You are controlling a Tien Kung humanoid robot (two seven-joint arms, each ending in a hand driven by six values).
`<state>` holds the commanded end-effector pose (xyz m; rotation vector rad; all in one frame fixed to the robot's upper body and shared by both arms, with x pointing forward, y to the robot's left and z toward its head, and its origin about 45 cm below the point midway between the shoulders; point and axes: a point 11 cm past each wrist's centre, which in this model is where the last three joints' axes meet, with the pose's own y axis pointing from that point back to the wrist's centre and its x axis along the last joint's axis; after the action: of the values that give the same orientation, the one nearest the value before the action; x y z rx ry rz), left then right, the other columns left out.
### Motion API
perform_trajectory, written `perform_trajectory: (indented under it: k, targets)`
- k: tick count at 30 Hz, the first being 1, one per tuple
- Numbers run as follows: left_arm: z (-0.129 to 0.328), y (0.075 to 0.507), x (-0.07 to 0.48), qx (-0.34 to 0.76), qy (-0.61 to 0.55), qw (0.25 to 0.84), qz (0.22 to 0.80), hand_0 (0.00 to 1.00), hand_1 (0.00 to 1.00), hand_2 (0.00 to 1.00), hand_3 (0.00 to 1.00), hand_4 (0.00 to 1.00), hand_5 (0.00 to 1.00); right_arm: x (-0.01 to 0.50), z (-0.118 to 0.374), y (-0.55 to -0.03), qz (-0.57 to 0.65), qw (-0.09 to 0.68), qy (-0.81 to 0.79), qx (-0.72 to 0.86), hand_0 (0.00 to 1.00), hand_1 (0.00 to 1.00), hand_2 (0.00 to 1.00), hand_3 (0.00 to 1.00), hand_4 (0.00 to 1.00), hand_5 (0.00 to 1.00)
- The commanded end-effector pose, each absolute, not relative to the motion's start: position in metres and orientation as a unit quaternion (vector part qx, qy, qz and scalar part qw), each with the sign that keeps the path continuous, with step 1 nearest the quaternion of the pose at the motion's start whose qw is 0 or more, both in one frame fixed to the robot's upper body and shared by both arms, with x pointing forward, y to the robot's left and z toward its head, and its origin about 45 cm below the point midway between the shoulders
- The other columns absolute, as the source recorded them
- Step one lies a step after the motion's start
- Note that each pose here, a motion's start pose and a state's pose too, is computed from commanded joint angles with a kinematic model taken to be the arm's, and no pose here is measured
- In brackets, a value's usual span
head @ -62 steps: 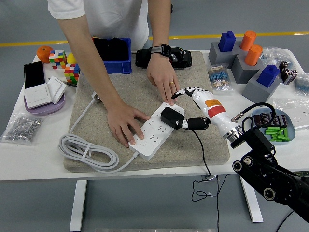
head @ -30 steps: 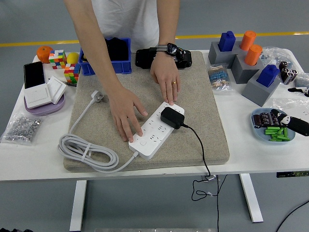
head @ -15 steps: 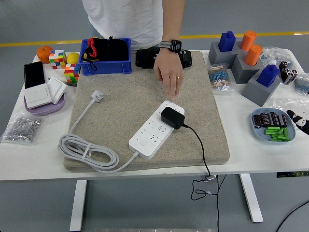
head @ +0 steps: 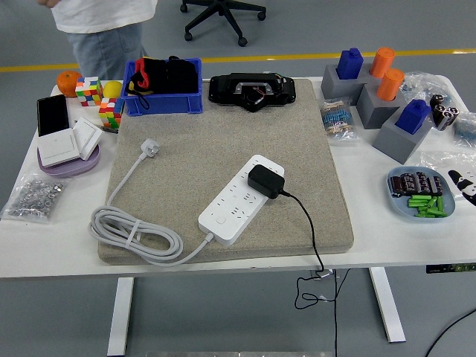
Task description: Press the white button,pick up the black plug,place it near the board,insert it into the board
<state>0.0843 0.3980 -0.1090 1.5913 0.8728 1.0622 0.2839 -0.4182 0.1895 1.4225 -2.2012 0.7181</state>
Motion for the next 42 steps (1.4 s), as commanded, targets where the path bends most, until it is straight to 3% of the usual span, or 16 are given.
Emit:
perform_trajectory:
  k: [42]
  targets:
    - [-0.108, 0.4, 0.086, 0.656, 0.36, 0.494, 0.443, 0.696, 0.668, 0.646, 0.648, 0.558, 0.175, 0.282, 0.201, -0.435, 0.251, 0.203, -0.813, 0.485, 0.815, 0.78, 0.721, 0.732, 0.998, 0.413]
